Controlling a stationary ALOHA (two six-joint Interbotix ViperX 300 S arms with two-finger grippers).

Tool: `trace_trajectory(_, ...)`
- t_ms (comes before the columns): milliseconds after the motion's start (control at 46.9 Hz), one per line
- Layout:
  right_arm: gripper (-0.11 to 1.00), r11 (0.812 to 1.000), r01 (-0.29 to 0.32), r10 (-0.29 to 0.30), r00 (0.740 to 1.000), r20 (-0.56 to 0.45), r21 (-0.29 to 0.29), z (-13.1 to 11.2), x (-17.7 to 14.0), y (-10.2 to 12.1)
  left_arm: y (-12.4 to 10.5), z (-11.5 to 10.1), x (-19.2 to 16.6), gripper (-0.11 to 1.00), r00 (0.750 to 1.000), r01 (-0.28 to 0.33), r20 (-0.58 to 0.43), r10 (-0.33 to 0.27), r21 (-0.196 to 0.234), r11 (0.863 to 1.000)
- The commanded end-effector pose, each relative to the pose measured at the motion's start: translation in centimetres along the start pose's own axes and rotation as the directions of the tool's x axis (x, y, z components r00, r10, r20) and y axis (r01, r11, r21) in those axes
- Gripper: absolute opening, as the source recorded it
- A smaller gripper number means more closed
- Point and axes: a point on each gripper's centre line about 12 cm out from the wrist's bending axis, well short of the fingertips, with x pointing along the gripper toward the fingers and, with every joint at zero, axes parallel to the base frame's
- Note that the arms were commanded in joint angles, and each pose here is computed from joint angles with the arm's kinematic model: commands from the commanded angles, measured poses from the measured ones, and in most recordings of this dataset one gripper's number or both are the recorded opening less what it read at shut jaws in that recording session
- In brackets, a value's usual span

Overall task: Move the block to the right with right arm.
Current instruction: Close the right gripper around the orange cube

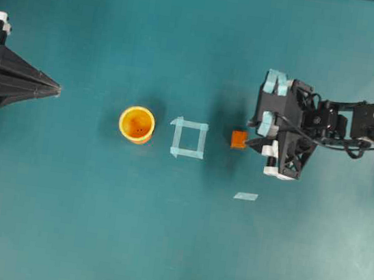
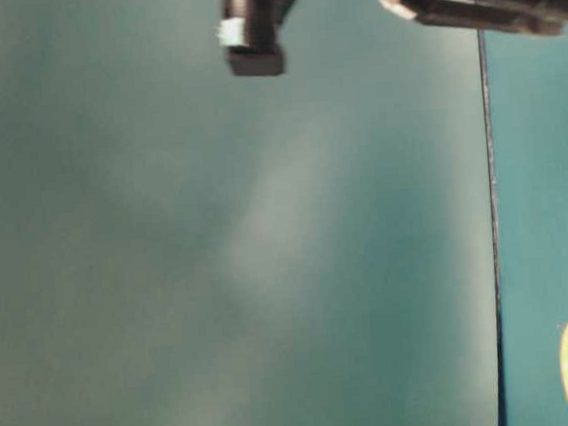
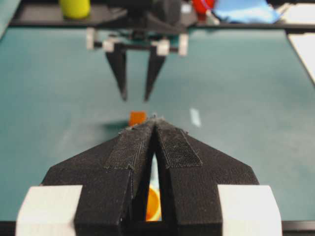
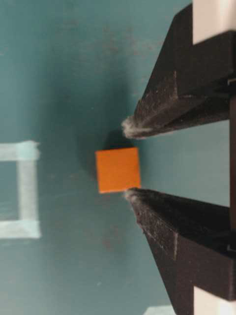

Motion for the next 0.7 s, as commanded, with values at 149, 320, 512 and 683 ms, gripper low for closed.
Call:
trace_trajectory(149, 0.58, 1.000, 0.000, 0.000, 1.000, 0.012, 0.002, 0.8, 0.7, 0.0, 0.1, 1.3, 0.0, 0.00, 0.999, -0.003, 0.037, 0.003, 0.000, 1.000)
trace_trajectory(320, 0.58, 1.000, 0.000, 0.000, 1.000, -0.006, 0.002, 0.6, 1.4, 0.0, 0.1, 1.1, 0.0, 0.00, 1.000, -0.003, 0.021, 0.003, 0.000, 1.000)
trace_trajectory(512, 0.58, 1.000, 0.000, 0.000, 1.000, -0.012, 0.002, 0.8, 2.1, 0.0, 0.1, 1.1, 0.0, 0.00, 1.000, -0.003, 0.014, 0.003, 0.000, 1.000)
trace_trajectory(683, 0.58, 1.000, 0.000, 0.000, 1.000, -0.012, 0.003, 1.1, 2.8, 0.0, 0.1, 1.0, -0.1, 0.00, 1.000, -0.003, 0.011, 0.003, -0.002, 1.000)
